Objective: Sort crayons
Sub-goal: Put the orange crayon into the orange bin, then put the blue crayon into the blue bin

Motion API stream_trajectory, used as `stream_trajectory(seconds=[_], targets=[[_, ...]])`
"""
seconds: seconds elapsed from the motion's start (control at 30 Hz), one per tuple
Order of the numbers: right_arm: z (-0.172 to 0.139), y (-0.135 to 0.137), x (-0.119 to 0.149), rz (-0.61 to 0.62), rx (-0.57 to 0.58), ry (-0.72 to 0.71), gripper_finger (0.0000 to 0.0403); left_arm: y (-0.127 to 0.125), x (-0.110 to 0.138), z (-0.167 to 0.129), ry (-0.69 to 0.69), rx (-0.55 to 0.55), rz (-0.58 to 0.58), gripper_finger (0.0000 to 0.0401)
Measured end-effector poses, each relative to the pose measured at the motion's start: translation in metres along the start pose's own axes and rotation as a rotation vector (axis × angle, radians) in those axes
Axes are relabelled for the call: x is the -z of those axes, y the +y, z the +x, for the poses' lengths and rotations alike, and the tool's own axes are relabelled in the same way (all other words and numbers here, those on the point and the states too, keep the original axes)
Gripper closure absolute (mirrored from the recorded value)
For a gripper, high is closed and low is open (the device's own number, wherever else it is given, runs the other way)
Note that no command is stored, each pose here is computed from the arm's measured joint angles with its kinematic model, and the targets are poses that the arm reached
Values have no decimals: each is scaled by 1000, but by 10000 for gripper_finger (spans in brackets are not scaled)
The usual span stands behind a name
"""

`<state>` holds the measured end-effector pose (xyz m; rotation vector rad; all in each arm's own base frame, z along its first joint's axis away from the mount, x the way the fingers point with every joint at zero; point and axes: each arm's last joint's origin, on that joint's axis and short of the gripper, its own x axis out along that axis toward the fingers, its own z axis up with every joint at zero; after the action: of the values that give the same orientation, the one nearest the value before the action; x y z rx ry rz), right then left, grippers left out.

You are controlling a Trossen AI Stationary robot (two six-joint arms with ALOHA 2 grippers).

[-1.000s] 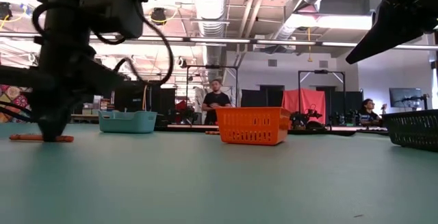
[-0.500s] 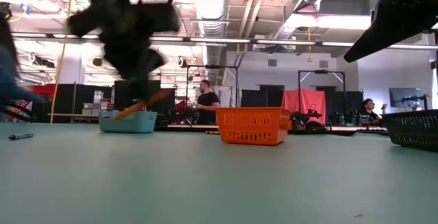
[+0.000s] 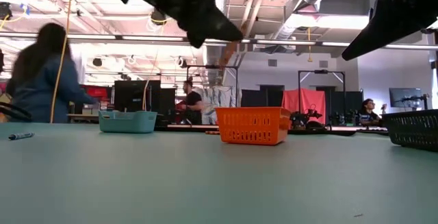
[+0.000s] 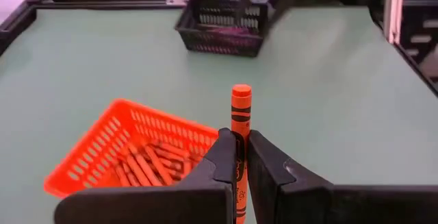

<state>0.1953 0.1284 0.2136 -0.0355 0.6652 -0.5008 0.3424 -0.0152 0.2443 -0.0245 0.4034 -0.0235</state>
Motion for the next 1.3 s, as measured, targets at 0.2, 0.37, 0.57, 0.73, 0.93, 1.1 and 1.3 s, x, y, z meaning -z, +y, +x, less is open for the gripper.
stream_trajectory(seconds=[0.2,0.37,0.57,0.73,0.93,1.1,1.3], targets=[[0,0,0,-10,-3,-5,270,18,4,11,-29,-28,-53,400],[0,0,-1,-10,-2,-5,270,25,8,21,-54,-14,-79,399],[0,0,-1,-9,-1,-5,270,28,15,32,-56,8,-110,390],[0,0,-1,-7,-2,-6,270,29,26,39,-5,1,-135,356],[0,1,-1,-5,-4,-7,270,30,29,43,-4,-8,-137,309],[0,1,-1,-4,-4,-7,270,30,27,41,-9,-2,-108,276],[0,1,-1,-6,-7,-7,270,17,30,31,111,163,-88,267]])
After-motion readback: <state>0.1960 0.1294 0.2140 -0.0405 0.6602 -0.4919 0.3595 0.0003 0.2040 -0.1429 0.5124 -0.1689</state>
